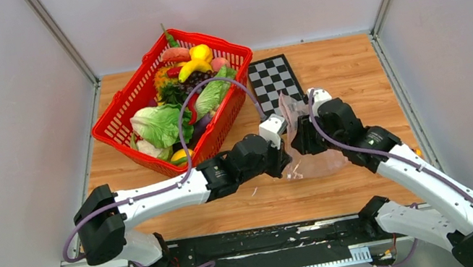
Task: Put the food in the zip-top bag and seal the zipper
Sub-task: Open the zipper of the food storage bag.
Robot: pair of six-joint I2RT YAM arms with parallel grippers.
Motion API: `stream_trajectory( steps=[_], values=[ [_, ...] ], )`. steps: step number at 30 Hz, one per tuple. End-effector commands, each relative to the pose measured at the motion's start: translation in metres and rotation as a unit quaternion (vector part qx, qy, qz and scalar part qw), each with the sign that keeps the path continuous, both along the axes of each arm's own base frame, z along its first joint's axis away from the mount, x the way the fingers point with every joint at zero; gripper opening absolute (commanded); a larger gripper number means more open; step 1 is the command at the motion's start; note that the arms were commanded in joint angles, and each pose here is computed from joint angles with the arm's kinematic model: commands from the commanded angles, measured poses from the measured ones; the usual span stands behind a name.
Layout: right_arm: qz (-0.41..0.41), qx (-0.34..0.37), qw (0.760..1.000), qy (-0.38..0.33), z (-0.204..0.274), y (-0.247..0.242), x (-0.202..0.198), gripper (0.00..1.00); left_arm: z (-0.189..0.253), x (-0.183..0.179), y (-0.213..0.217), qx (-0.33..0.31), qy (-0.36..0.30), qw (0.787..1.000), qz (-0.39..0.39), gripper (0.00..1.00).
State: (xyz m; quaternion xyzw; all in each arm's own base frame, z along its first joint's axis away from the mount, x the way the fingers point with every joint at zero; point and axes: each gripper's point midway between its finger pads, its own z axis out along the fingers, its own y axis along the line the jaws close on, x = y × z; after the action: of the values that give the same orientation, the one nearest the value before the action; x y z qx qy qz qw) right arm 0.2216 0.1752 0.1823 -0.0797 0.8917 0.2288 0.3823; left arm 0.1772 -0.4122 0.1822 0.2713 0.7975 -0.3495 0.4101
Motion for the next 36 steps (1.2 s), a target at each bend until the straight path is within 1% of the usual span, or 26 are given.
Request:
stream_trajectory(
  steps=[1,7,9,11,13,15,16,19,21,22,23,24,25,26,28,29,30,32,34,36],
  values=[
    [-0.053,-0.028,0.997,-0.042,0.016,-0.012,0.028,0.32,0.037,-0.001,-0.01,-0.046,-0.016,0.999,-0.013,0.0],
    [-0.032,-0.017,0.998,-0.057,0.03,0.0,0.03,0.36,0.037,0.0,-0.01,-0.044,-0.016,0.999,-0.009,0.0],
    [-0.048,-0.034,0.996,-0.067,0.036,-0.005,0.033,0.4,0.037,0.001,-0.01,-0.043,-0.016,0.999,-0.008,0.0],
    [-0.065,-0.055,0.994,-0.075,0.041,-0.011,0.036,0.4,0.038,0.001,-0.011,-0.043,-0.016,0.999,-0.009,0.0],
    [-0.076,-0.077,0.991,-0.073,0.038,-0.015,0.041,0.37,0.037,0.0,-0.013,-0.041,-0.014,0.999,-0.012,0.0],
    [-0.073,-0.091,0.991,-0.063,0.033,-0.015,0.042,0.29,0.036,-0.001,-0.013,-0.041,-0.012,0.999,-0.012,0.0],
    [-0.07,-0.092,0.992,-0.055,0.03,-0.013,0.041,0.21,0.035,0.0,-0.012,-0.041,-0.011,0.999,-0.01,0.0],
    [-0.07,-0.091,0.992,-0.043,0.027,-0.013,0.038,0.14,0.032,0.004,-0.007,-0.038,-0.006,0.999,0.012,0.0],
    [-0.067,-0.08,0.993,-0.048,0.033,-0.014,0.033,0.08,0.028,0.008,-0.001,-0.03,-0.007,0.999,0.03,0.0],
    [-0.066,-0.077,0.994,-0.05,0.035,-0.016,0.029,0.05,0.028,0.013,0.002,-0.03,-0.007,0.998,0.05,0.02],
    [-0.065,-0.072,0.994,-0.048,0.037,-0.017,0.025,0.01,0.024,0.016,0.007,-0.022,-0.004,0.998,0.064,0.1],
    [-0.06,-0.066,0.995,-0.045,0.037,-0.017,0.02,0.0,0.022,0.018,0.009,-0.02,-0.003,0.997,0.073,0.21],
    [-0.052,-0.059,0.996,-0.04,0.036,-0.016,0.014,0.0,0.023,0.021,0.009,-0.023,-0.005,0.997,0.077,0.35],
    [-0.042,-0.052,0.997,-0.033,0.034,-0.014,0.008,0.0,0.023,0.023,0.007,-0.024,-0.006,0.997,0.077,0.41],
    [-0.029,-0.037,0.999,-0.018,0.029,-0.011,-0.001,0.0,0.029,0.026,-0.001,-0.029,-0.004,0.997,0.071,0.48],
    [-0.025,-0.034,0.999,-0.012,0.027,-0.01,-0.005,0.0,0.031,0.028,-0.005,-0.033,-0.002,0.997,0.066,0.51],
    [-0.027,-0.031,0.999,-0.006,0.024,-0.011,-0.008,0.0,0.032,0.027,-0.01,-0.036,0.003,0.998,0.056,0.52],
    [-0.032,-0.029,0.999,-0.001,0.02,-0.013,-0.011,0.0,0.045,0.026,-0.024,-0.063,0.004,0.997,0.035,0.54],
    [-0.025,-0.017,1.0,-0.003,0.022,-0.01,-0.014,0.0,0.048,0.026,-0.031,-0.068,0.005,0.997,0.026,0.55],
    [-0.015,0.002,1.0,-0.006,0.028,-0.005,-0.017,0.0,0.045,0.031,-0.033,-0.06,0.003,0.998,0.026,0.53]
  ],
)
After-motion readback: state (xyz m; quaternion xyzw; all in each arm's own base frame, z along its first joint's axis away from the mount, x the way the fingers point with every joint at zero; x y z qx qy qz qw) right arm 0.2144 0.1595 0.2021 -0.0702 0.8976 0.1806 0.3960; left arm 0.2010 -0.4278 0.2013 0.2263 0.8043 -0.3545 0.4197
